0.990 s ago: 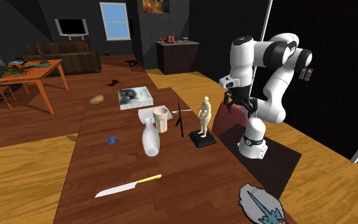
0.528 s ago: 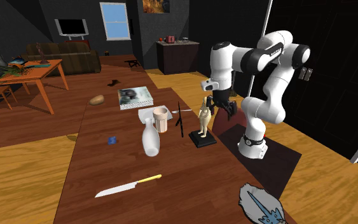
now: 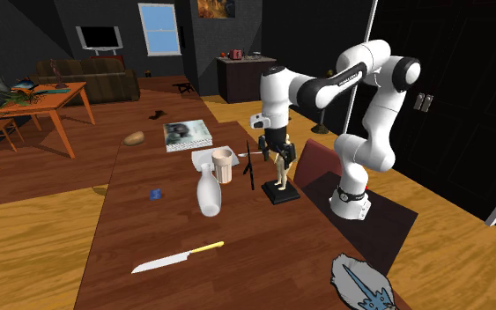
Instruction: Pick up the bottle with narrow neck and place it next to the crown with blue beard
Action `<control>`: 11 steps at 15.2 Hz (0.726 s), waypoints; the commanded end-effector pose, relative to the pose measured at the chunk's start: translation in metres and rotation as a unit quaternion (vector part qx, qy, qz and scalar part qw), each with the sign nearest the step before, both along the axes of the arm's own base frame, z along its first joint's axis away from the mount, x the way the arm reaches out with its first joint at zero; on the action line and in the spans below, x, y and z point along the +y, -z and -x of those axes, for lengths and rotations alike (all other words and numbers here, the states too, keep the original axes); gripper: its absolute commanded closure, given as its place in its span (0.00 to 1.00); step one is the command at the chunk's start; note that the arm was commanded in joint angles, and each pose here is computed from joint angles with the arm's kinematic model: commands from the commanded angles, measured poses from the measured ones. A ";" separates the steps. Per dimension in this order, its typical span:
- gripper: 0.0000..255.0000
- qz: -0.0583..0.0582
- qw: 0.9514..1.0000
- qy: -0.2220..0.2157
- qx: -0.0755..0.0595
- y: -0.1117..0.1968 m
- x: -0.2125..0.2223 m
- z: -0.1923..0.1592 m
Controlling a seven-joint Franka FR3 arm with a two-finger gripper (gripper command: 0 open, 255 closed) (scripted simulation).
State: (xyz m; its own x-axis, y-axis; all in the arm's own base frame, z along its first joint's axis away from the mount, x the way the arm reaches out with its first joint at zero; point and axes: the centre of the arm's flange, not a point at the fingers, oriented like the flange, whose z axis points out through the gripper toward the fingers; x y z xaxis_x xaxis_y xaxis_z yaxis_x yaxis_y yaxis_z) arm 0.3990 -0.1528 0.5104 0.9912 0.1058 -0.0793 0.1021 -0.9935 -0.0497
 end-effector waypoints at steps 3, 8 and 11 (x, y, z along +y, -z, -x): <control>0.00 0.006 1.000 0.006 -0.010 0.009 -0.038 -0.028; 0.00 0.013 1.000 0.013 -0.021 0.020 -0.089 -0.062; 0.00 0.017 0.999 0.018 -0.027 0.027 -0.120 -0.082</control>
